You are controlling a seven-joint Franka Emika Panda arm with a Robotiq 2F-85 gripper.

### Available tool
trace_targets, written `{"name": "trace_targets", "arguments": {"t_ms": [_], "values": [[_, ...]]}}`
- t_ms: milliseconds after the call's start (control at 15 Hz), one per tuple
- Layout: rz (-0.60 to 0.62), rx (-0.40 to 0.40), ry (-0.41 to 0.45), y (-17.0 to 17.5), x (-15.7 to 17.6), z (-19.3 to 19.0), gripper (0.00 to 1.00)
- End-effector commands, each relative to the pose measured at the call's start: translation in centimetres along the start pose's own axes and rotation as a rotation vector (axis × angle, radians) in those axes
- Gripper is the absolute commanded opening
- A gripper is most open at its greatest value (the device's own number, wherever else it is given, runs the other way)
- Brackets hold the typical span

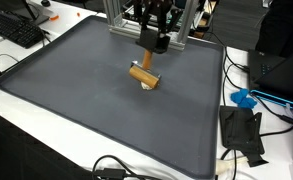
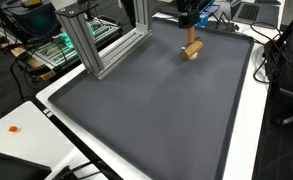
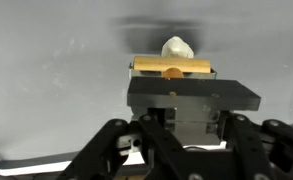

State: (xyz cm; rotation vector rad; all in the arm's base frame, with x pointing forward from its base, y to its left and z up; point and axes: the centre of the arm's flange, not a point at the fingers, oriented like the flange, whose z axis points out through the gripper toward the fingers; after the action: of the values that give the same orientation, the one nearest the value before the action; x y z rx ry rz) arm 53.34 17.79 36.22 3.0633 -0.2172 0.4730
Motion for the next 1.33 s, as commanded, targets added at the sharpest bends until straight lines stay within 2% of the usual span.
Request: {"name": "trace_targets", "arguments": {"t_ms": [0, 133, 600, 1267], "values": [[0.049, -0.034, -0.028, -1.0, 0.6, 1.6, 0.29], [0.072, -0.041, -0.055, -1.0, 0.6, 2.0, 0.29], [0.021, -0.024, -0.163, -0.7, 0.1, 1.8, 0.29], [-0.085, 0.013, -0.228, -0.2, -1.2, 2.4, 0.29]]}}
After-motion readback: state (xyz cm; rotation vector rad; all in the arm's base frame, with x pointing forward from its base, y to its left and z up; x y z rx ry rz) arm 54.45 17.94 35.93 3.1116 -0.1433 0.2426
